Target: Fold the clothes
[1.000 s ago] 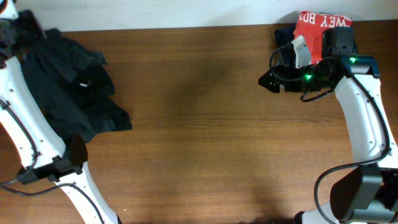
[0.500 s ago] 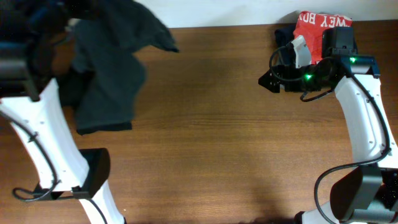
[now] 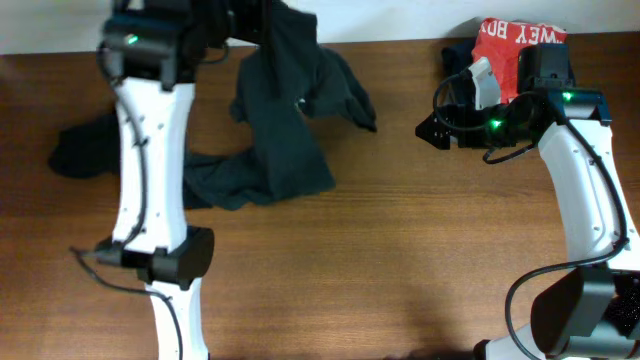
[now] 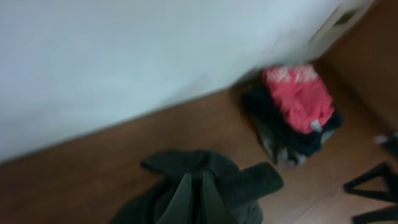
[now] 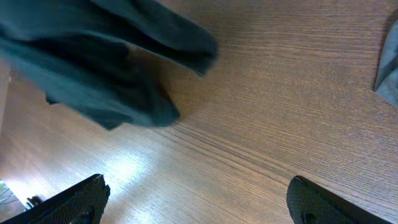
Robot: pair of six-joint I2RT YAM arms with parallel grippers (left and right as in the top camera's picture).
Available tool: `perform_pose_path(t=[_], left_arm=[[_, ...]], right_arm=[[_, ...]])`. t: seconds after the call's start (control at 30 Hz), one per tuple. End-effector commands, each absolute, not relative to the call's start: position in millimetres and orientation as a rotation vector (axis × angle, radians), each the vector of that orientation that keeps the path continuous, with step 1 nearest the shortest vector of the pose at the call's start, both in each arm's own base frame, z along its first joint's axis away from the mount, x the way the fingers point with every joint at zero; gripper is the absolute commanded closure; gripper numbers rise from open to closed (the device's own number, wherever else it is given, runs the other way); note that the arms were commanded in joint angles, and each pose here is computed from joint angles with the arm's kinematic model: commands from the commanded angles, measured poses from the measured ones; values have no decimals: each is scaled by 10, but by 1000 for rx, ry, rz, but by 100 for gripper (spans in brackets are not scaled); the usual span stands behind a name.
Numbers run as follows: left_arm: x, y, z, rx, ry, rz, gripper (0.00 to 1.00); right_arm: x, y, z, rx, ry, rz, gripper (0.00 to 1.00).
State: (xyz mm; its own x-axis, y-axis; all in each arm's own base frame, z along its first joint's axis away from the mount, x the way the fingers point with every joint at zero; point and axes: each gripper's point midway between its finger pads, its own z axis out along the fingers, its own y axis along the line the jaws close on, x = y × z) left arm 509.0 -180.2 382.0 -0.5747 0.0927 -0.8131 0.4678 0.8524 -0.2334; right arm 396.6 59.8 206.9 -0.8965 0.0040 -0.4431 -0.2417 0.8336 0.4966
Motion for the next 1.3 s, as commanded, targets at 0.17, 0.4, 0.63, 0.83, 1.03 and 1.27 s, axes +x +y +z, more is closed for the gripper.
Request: perform_pose_path(t=[0.17,0.4,0.63,0.83,1.03,1.27], left_arm=[[5279,-2004,3085,436,2296,-576,99],[5400,-2074,2568,444,2396,-570,99],[5455,-2090,2097,438,2497,-571,80],[5522,-1730,1919,356,2569,-320,1],[5523,-1096,1782,209,2660,-126,2],[5323,-374,1381,-17,2856,-75,9]], right_arm=[[4001,570,2124,-178,2567,767,4],[4000,570,2123,-177,2567,767,4],[4002,568,2123,-178,2567,766,4],[4001,561,2118,-176,2570,760,4],[4003,554,2113,-175,2572,753,4],[4003,554,2113,-175,2572,753,4]])
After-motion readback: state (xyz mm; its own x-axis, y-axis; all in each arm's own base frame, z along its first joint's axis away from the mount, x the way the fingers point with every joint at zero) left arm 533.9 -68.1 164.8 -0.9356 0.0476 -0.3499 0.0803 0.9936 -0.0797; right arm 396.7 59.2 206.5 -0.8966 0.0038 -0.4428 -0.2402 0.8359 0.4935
